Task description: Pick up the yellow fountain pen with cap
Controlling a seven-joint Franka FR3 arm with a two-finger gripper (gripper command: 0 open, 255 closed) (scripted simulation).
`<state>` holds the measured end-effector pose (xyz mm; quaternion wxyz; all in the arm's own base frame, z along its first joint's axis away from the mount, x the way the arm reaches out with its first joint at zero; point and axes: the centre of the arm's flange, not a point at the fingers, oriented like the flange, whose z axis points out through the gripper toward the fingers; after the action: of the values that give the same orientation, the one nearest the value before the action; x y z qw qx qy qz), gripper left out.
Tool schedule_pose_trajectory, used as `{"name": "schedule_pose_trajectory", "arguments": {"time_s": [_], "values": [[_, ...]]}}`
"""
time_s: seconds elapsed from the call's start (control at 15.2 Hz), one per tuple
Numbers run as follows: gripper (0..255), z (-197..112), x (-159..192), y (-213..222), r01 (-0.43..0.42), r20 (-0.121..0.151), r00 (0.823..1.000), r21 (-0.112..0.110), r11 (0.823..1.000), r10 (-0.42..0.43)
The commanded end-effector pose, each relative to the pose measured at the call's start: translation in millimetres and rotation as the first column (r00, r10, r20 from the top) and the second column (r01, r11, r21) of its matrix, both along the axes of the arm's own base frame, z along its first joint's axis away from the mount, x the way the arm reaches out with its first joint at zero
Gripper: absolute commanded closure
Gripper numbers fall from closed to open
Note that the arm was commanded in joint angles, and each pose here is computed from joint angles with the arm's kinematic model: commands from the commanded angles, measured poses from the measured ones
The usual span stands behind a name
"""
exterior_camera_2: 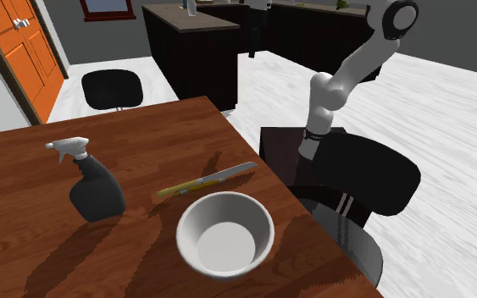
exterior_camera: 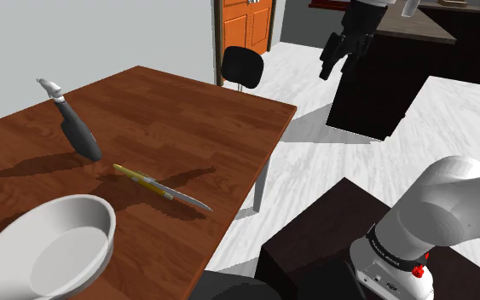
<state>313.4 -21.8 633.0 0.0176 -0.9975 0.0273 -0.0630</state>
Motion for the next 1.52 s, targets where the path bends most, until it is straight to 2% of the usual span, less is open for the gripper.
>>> {"name": "schedule_pose_trajectory", "arguments": {"time_s": [0.0,1.45], "values": [[0,0.0,0.0,0.0,0.000,0.000,1.000,0.000,1.000,0.000],[0,-105.9,99.6,258.6,0.008,-0.080,0.997,-0.020,1.000,-0.010]]}}
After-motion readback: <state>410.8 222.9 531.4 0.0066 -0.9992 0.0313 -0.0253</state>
